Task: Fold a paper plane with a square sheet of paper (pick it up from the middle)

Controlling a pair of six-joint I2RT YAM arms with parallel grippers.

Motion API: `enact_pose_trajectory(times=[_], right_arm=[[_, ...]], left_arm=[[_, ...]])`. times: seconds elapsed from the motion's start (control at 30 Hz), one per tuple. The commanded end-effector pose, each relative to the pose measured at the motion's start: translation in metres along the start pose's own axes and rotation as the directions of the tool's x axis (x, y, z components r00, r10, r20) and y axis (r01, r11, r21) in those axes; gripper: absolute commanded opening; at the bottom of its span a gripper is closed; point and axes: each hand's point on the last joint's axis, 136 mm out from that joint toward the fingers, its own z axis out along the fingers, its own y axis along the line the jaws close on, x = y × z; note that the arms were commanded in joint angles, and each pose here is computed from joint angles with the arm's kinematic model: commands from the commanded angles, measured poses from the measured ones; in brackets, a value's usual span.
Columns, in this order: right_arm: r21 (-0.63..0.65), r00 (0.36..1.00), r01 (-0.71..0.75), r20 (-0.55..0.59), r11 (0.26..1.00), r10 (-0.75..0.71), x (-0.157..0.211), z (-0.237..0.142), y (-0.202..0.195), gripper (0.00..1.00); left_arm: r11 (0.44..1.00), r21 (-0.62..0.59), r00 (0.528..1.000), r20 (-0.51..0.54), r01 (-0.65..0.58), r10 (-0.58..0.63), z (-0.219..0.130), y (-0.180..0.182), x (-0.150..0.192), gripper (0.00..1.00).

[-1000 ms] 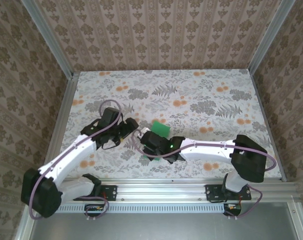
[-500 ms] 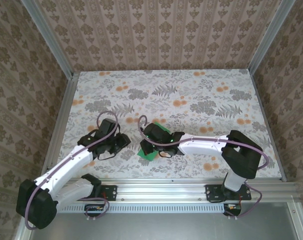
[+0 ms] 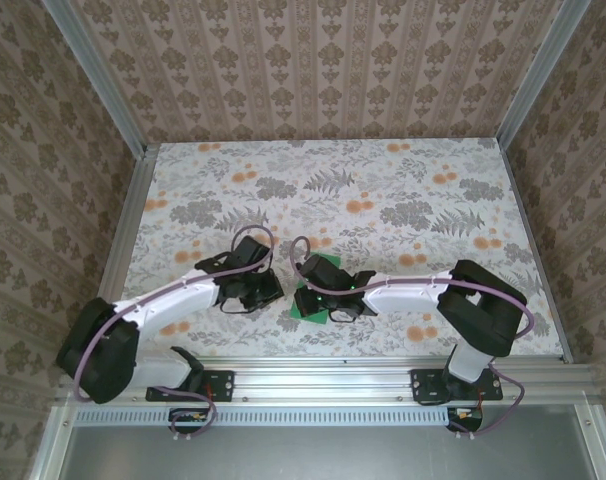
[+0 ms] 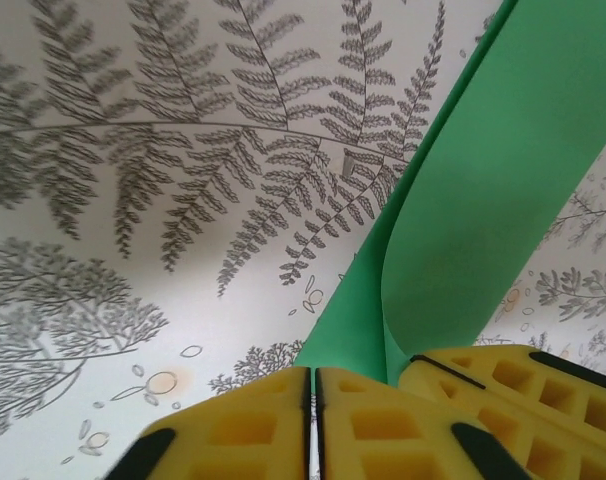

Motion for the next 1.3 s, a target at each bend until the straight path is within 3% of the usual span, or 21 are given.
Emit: enact_pose_trajectory(times=[0.0, 0.53, 0.8, 1.27], right_arm=[[-0.056, 0.998, -0.049, 0.03, 0.997, 0.05, -0.008, -0.007, 0.006, 0.0], [-0.095, 0.992, -0.106, 0.057, 0.99, 0.112, -0.014, -0.011, 0.002, 0.0], [-0.095, 0.992, -0.108, 0.059, 0.99, 0.114, -0.014, -0.011, 0.002, 0.0], [-0.1, 0.989, -0.12, 0.07, 0.988, 0.127, -0.018, -0.013, 0.002, 0.0]], left_arm=[[0.999, 0.034, 1.0, -0.021, -0.019, 0.02, 0.003, -0.019, 0.003, 0.07], [0.999, 0.041, 0.997, -0.07, 0.026, -0.023, 0.031, -0.025, 0.024, 0.01], [0.997, 0.008, 0.996, -0.026, 0.081, -0.081, 0.031, -0.008, 0.024, 0.0], [0.997, 0.042, 0.996, -0.058, 0.069, -0.067, 0.037, -0.014, 0.032, 0.0]])
